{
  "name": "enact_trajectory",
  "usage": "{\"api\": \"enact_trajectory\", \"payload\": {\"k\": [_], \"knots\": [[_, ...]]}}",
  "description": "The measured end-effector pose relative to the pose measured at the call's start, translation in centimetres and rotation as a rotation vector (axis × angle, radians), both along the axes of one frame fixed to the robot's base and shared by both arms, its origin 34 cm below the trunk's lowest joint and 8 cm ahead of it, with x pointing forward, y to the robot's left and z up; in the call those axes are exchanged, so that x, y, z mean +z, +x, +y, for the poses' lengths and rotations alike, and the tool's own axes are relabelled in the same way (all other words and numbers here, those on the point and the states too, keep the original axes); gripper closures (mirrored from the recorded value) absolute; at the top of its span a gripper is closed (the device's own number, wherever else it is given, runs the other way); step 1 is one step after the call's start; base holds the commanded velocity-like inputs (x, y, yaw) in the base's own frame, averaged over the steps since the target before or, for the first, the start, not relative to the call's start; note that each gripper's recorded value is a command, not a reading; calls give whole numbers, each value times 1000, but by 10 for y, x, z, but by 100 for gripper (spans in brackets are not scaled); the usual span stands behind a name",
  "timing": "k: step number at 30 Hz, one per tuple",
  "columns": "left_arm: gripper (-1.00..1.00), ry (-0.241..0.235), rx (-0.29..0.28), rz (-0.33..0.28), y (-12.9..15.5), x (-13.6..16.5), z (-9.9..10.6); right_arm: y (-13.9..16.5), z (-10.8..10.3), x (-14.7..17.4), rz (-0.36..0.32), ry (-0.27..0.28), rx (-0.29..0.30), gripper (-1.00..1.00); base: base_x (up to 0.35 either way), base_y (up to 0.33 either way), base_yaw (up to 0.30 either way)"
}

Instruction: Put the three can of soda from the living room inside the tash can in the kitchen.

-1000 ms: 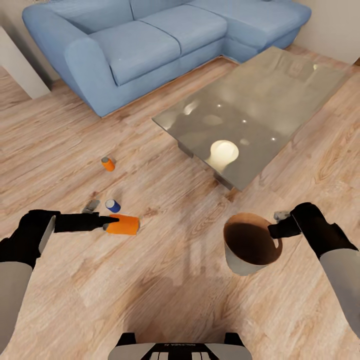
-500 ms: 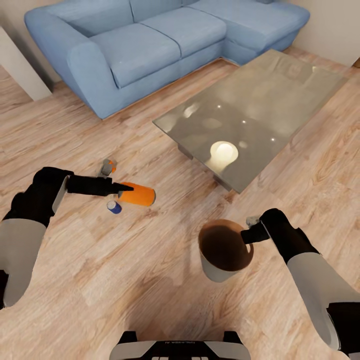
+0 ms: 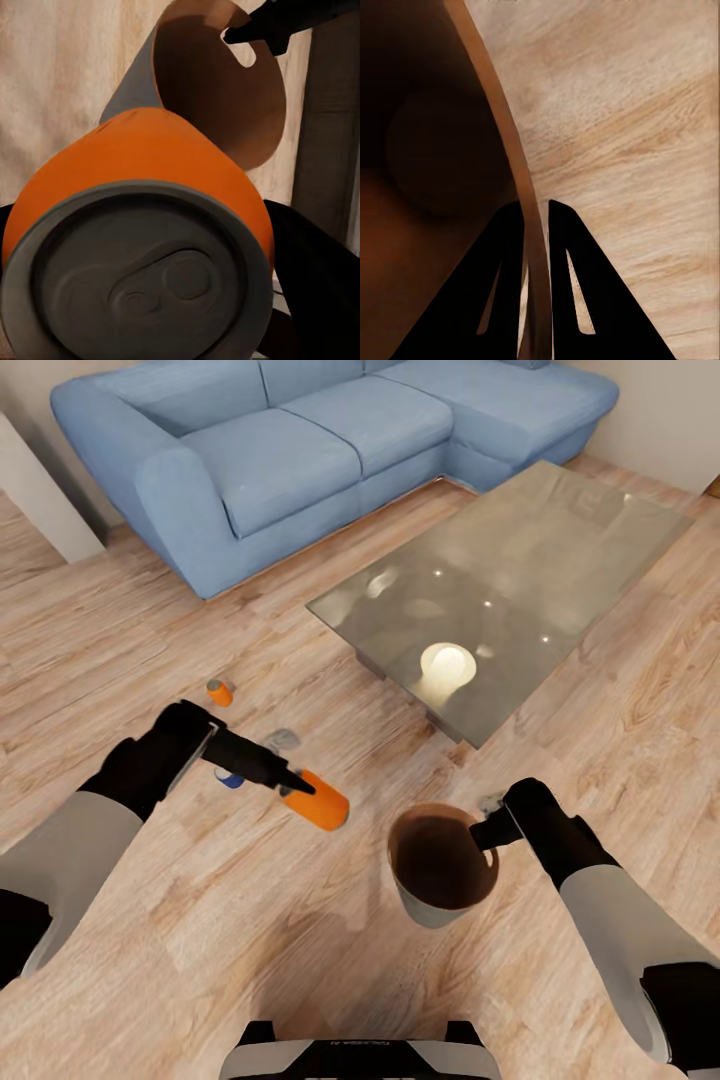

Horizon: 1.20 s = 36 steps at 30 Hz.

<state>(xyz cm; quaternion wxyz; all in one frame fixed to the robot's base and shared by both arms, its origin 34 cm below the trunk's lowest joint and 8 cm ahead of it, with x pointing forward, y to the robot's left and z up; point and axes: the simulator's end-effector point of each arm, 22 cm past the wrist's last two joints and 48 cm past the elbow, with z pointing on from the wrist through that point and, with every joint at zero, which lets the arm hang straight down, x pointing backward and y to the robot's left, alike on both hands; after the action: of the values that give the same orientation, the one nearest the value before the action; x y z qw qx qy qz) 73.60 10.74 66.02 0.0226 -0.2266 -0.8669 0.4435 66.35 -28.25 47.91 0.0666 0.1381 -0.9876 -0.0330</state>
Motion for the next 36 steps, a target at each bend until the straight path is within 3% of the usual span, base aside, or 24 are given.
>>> {"api": "enact_trajectory", "payload": {"k": [4,11,13,15,19,23,27,32,36], "knots": [[100,-13,-35,-37,0,10,-10,-1,25,0,6,48,-9,100,0,0,0],[100,-93,-105,-148,4,48,-49,-2,48,-1,6,54,31,100,0,0,0],[100,-152,-137,-176,1,66,-77,-2,57,-2,1,43,62,100,0,0,0],[100,-179,-153,-184,-3,73,-94,-2,66,-1,3,55,63,100,0,0,0],[100,-200,-173,-188,-8,78,-114,-2,76,-1,3,65,71,100,0,0,0],[100,-187,-186,-192,-11,75,-117,0,82,0,-5,59,90,100,0,0,0],[100,-119,-233,-210,-19,58,-122,-1,99,2,-2,96,80,100,0,0,0],[100,-17,-275,-239,-23,36,-116,2,98,3,-12,79,98,100,0,0,0],[100,-1,-324,-238,-40,28,-130,4,110,5,-20,79,119,100,0,0,0]]}}
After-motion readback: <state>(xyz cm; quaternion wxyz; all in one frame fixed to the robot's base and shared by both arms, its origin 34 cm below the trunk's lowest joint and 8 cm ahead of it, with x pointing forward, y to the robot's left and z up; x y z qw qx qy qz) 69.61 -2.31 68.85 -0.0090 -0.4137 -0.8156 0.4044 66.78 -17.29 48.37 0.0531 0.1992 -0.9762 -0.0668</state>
